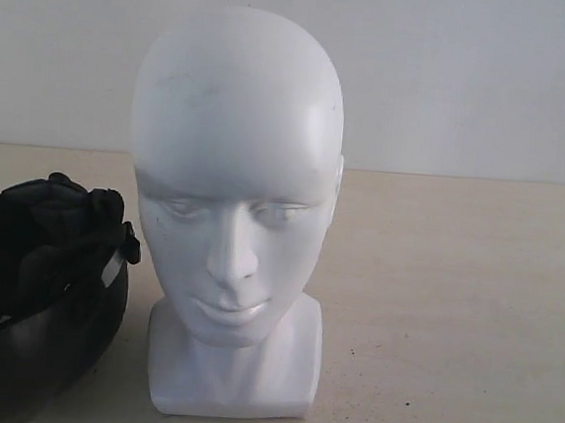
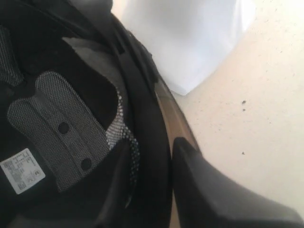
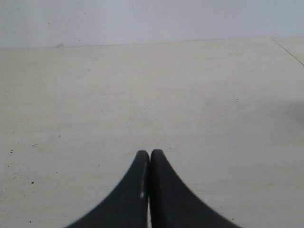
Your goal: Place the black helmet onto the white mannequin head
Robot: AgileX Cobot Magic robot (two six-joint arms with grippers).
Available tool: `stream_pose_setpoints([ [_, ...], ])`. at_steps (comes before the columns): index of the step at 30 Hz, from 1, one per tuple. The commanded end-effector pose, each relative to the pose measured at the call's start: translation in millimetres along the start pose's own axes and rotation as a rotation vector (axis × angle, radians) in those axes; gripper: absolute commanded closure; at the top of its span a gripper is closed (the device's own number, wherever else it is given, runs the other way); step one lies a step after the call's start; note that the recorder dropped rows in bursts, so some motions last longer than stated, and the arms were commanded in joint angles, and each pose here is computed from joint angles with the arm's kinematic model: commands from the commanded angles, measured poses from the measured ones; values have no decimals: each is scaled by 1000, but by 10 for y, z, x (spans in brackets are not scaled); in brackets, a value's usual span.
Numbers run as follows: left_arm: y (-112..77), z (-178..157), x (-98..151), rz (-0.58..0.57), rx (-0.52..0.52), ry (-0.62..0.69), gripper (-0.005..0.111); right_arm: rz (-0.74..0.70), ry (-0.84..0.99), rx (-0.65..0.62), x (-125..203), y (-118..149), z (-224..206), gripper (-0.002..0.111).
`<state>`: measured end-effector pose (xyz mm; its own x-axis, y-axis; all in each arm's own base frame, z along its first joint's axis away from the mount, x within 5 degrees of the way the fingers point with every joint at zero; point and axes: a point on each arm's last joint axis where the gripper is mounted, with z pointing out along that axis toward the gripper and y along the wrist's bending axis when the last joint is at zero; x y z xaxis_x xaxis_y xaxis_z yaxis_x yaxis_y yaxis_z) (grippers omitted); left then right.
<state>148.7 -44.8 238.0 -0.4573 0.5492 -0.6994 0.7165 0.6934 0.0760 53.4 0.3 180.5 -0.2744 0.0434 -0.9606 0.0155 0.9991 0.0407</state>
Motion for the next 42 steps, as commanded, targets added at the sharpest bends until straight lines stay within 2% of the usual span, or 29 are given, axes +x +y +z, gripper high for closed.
stream_pose_setpoints([
  [1, -45, -18, 8, -38, 6, -29, 102, 0, -11, -3, -7, 2, -4, 108],
  [16, -70, -18, 38, -12, 33, 4, 102, 0, -11, -3, -7, 2, -4, 108],
  [18, -74, -19, 39, -12, 37, 5, 96, 0, -11, -3, -7, 2, -4, 108],
  [22, -71, -19, 38, -12, 34, 5, 72, 0, -11, -3, -7, 2, -4, 108],
  [25, -67, -18, 36, -16, 30, 2, 61, 0, -11, -3, -7, 2, -4, 108],
  [42, -48, -21, 18, -27, 10, -13, 60, 0, -11, -3, -7, 2, -4, 108],
])
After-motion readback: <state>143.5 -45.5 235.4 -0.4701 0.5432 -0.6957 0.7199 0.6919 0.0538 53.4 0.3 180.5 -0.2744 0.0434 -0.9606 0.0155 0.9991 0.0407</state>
